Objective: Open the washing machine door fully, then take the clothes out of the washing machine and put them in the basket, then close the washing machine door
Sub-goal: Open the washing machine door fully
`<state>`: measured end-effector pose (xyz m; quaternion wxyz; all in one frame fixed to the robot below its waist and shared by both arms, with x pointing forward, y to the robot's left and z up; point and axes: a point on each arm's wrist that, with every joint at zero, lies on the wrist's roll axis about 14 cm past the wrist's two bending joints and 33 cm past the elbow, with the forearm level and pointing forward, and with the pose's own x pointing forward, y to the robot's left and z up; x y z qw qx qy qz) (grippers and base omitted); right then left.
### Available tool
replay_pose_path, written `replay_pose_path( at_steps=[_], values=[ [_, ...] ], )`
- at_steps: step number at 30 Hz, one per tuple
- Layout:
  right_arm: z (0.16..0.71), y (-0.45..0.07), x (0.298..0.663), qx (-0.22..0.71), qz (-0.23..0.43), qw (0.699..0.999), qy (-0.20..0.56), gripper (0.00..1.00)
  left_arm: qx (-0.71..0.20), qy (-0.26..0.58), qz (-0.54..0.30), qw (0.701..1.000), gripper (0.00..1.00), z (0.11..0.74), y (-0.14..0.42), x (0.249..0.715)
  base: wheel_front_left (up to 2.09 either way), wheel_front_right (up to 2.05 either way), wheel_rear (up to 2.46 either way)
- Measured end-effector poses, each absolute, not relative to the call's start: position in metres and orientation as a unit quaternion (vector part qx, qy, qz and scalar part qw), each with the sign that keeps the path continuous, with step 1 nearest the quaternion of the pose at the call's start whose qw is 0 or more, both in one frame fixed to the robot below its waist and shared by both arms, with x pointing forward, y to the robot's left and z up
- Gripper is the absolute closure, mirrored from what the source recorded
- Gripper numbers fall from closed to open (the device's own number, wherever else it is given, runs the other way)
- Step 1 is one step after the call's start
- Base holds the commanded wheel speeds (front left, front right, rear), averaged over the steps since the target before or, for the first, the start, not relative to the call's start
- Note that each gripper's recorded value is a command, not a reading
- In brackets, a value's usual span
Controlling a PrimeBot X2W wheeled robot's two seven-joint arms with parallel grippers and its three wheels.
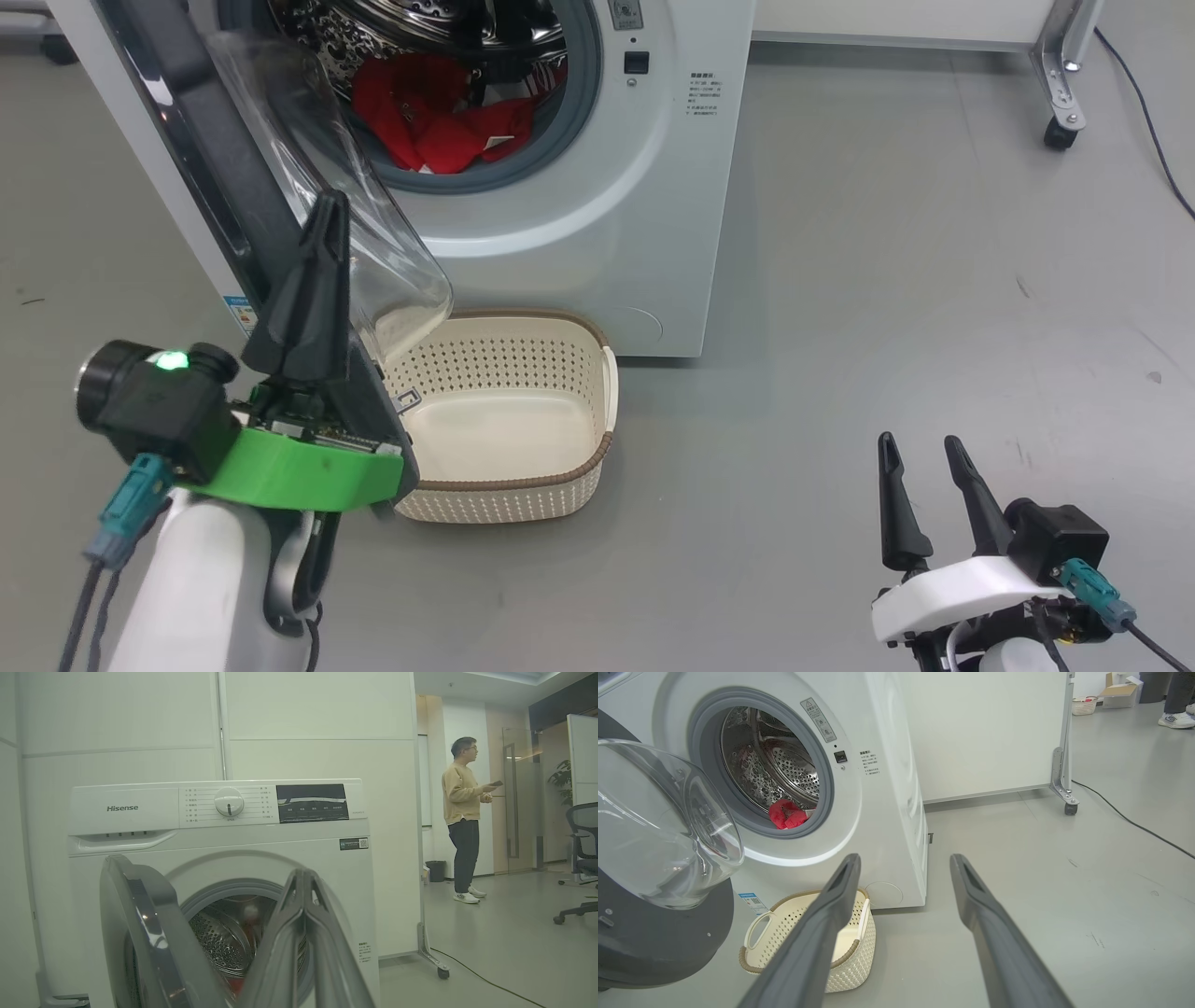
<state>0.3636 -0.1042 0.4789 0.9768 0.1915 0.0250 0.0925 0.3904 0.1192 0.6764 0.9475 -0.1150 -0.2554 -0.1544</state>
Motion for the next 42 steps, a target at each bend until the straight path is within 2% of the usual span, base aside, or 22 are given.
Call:
replay_pose_path(
  at_steps=[13,22,30,42],
  values=[
    [0.475,-0.113,0.362,0.192,0.078,0.978,0.027,0.00,-0.125,-0.065,-0.200,0.970,1.00,0.576,0.077,0.391,0.00,0.00,0.00],
    [0.471,-0.118,0.361,0.195,0.071,0.978,0.031,0.00,-0.126,-0.008,-0.199,0.972,1.00,0.545,0.074,0.396,0.00,0.00,0.00],
    [0.467,-0.127,0.361,0.196,0.055,0.978,0.034,0.00,-0.127,0.038,-0.158,0.978,1.00,0.515,0.089,0.405,0.00,0.00,0.00],
    [0.466,-0.131,0.362,0.193,0.050,0.979,0.034,0.00,-0.126,0.069,-0.138,0.980,1.00,0.493,0.096,0.405,0.00,0.00,0.00]
  ],
)
